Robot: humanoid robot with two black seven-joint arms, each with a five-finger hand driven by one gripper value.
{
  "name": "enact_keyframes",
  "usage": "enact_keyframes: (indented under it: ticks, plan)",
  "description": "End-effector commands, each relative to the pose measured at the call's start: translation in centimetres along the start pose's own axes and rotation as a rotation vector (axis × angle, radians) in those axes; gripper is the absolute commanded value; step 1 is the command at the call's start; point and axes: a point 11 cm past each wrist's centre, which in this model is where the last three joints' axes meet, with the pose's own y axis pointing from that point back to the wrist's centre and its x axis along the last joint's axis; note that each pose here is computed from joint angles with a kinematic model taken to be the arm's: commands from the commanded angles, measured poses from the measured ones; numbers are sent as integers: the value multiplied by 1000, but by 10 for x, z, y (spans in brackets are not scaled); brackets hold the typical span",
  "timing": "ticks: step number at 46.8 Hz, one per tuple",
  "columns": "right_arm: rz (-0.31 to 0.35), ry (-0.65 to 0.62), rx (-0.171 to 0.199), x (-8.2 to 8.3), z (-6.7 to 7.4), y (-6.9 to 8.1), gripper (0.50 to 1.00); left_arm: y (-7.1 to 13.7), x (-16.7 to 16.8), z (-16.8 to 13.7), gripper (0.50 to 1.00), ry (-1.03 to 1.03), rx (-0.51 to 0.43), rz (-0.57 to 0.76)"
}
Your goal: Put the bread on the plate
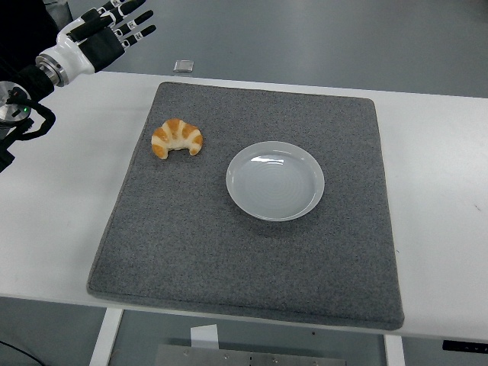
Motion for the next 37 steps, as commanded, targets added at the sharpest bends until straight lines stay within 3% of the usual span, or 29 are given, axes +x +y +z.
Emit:
enact_keyframes:
  ticks: [1,29,37]
  plan:
    - [0,0,0,0,0,0,952,0,0,-1,999,-1,2,0]
    - [0,0,0,0,0,0,952,0,0,6,999,11,-26,7]
    - [0,0,0,0,0,0,954,-1,-3,3,999,-91,5,-8]
